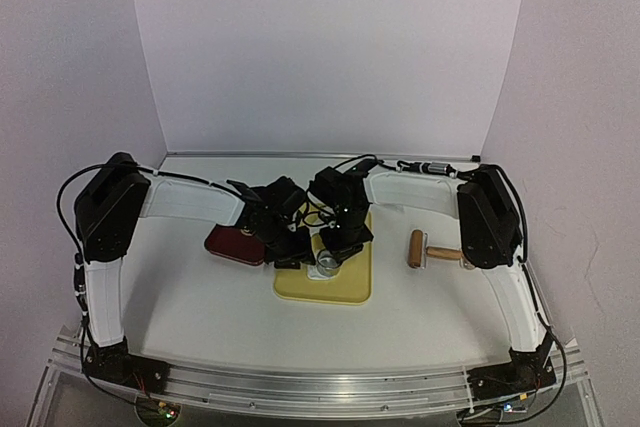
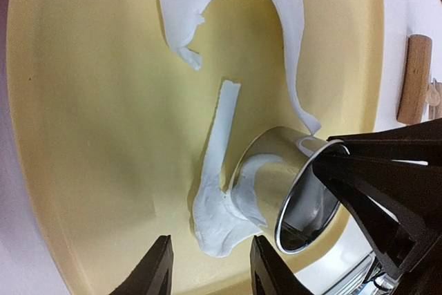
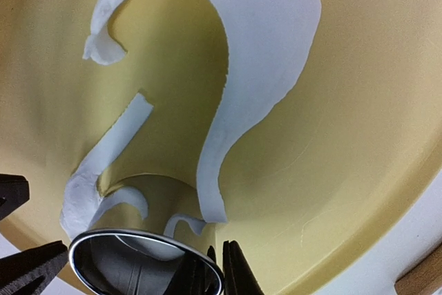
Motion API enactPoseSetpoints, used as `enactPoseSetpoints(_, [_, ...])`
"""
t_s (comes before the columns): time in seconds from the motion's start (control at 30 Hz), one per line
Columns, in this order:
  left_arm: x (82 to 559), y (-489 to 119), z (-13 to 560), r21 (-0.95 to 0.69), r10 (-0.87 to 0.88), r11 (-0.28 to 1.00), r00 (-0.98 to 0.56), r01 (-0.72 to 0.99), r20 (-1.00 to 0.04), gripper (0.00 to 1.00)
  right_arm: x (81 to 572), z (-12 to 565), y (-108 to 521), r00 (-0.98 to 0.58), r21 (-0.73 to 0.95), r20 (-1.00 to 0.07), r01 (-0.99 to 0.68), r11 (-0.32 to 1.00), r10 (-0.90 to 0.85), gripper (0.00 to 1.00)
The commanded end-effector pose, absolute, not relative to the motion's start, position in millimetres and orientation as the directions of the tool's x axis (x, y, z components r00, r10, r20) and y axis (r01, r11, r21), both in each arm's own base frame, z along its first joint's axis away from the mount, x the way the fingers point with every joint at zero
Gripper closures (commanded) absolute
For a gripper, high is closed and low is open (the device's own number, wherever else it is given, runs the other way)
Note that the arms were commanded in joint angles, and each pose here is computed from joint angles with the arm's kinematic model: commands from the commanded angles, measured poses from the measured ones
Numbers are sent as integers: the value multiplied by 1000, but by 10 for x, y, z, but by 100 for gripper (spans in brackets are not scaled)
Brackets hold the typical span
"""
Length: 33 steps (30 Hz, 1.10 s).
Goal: Roll out the dumpling wrappers from the dough
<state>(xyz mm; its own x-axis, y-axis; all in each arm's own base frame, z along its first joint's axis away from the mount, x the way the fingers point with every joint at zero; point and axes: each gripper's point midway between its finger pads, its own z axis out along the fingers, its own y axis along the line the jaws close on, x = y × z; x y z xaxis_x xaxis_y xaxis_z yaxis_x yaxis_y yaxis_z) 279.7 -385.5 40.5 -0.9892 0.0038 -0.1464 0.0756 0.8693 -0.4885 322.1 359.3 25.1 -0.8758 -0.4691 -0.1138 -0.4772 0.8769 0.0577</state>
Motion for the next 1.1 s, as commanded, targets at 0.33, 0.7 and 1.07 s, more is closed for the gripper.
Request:
enactPoseSetpoints(0.33, [2739, -3699, 890, -549, -72, 833, -969, 72, -237, 51, 3149, 594, 3861, -894, 185, -130, -448, 875, -430, 92])
enactPoseSetpoints(0.7, [2717, -3747, 773, -542, -49, 837, -978, 70, -202, 51, 3129, 416, 3661, -910, 89, -72, -414, 906, -409, 96])
enactPoseSetpoints(1.07, [2691, -3748, 738, -540, -32, 838, -981, 79, -194, 51, 3139, 271, 3648, -927, 92, -35, -375, 922, -374, 99])
